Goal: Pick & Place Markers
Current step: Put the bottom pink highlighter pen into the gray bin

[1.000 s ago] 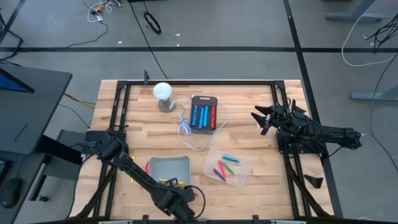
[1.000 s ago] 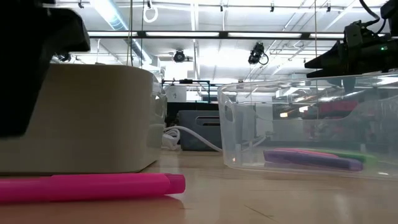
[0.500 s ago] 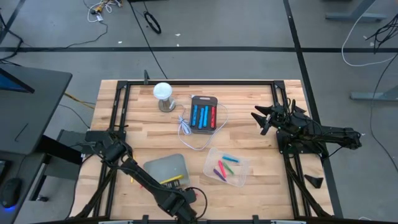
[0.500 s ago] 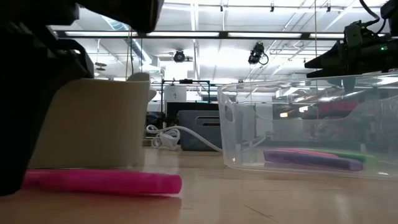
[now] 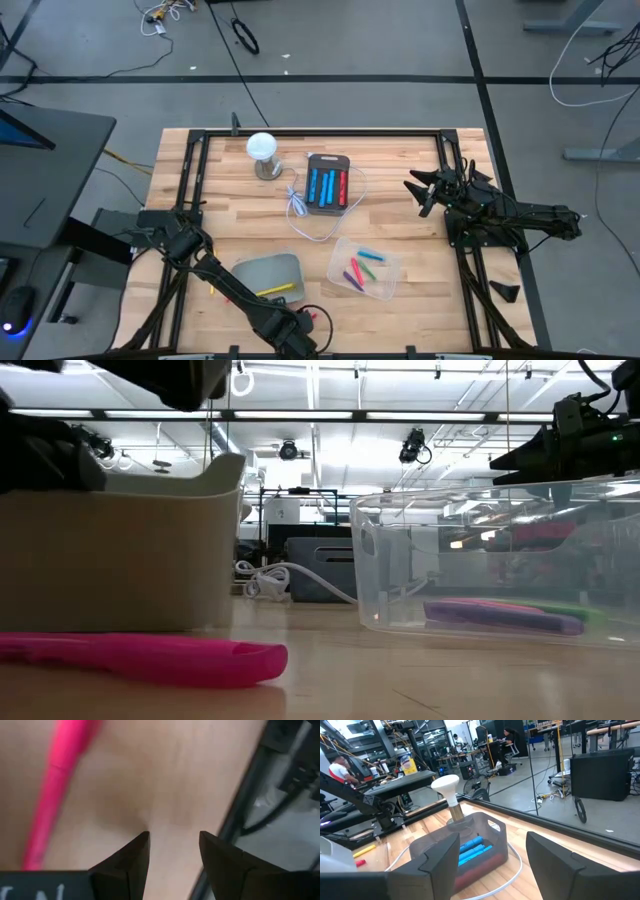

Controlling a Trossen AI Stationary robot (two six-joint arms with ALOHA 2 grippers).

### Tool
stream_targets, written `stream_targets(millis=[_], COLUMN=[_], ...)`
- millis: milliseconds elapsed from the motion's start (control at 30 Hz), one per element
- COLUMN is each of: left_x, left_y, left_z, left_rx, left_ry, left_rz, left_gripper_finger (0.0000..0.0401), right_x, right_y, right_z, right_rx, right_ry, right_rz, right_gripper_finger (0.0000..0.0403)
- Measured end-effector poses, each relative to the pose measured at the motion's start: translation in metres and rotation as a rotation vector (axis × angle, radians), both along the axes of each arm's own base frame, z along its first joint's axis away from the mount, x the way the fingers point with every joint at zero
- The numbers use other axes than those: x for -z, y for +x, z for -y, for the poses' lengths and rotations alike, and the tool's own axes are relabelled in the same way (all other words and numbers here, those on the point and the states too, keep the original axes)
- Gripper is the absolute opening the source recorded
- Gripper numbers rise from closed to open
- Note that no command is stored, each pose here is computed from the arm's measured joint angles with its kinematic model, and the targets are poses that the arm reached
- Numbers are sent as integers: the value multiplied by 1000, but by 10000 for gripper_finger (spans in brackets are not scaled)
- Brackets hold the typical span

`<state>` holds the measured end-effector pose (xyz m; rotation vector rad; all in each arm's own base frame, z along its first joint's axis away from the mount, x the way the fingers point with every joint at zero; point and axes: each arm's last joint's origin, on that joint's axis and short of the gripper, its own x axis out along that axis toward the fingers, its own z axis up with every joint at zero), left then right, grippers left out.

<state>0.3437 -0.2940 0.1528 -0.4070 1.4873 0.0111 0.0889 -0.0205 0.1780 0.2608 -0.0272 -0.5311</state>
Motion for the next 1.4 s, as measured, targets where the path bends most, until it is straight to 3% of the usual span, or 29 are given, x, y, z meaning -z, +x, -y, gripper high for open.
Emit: stream_targets(millis=[167, 500, 767, 1100, 1400], left_x=[-10, -50, -52, -44, -21], left_y=[-3, -15, -13, 12, 25], left_z=[1, -15, -3, -31, -39], left_rx=[-24, -77, 257, 255, 240], left_ry=[-39, 108, 127, 238, 223], left_rz=[-15, 86, 239, 273, 226], left_gripper_finger=[179, 179, 179, 179, 179], right_x=[0, 0, 0, 0, 0], right_y=[0, 0, 0, 0, 0], right_z=[0, 0, 0, 0, 0], right_rx=[0, 0, 0, 0, 0], right_ry=[0, 0, 0, 0, 0], right_rz=[0, 0, 0, 0, 4], right_gripper_finger=[231, 231, 231, 231, 231])
